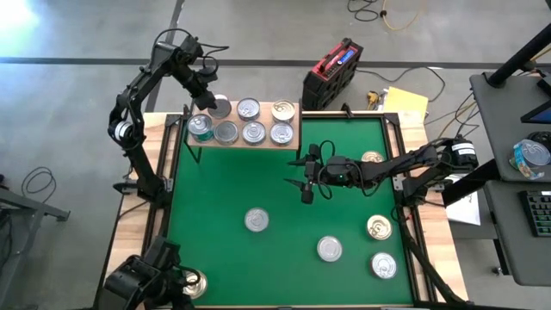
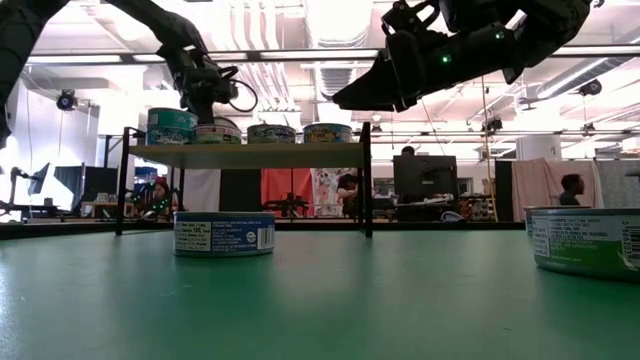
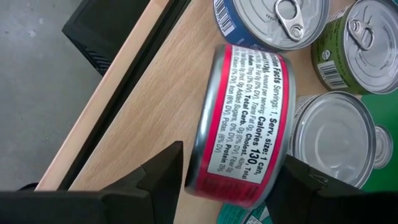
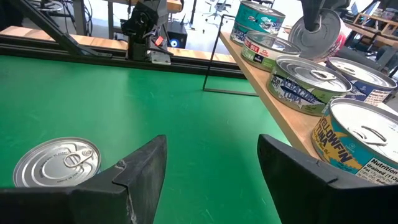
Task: Stack canned seafood by type on shelf
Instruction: Put the middle left red tuna can on the shelf
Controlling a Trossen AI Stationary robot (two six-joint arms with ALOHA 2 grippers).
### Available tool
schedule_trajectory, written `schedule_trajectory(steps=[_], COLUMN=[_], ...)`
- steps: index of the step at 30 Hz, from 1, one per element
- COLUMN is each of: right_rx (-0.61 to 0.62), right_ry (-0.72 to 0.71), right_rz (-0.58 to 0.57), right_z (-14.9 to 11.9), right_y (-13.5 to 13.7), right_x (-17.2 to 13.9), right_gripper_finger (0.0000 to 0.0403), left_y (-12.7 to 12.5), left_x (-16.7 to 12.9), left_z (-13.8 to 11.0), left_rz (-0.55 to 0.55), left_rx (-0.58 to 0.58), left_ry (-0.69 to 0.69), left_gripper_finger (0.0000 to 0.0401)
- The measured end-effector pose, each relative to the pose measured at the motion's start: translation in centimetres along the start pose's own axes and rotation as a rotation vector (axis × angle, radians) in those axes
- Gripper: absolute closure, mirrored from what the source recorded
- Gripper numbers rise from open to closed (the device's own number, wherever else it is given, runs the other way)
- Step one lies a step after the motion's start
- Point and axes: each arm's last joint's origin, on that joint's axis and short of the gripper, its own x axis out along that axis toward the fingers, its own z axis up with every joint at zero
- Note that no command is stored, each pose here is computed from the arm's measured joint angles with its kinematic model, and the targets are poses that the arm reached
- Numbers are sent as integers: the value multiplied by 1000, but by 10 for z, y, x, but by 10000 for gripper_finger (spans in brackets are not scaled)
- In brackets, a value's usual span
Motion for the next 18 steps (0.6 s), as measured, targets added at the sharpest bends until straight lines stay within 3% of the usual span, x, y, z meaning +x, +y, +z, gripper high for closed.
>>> schedule_trajectory(steps=[13,18], right_rx=[0,0], right_ry=[0,0], right_rz=[0,0], right_z=[0,0], right_y=[0,0], right_x=[0,0], right_gripper_finger=[149,148], left_y=[1,1], left_x=[0,0], left_z=[2,2], left_rz=[9,8], left_rx=[9,9], left_ry=[-16,-15], left_gripper_finger=[224,250])
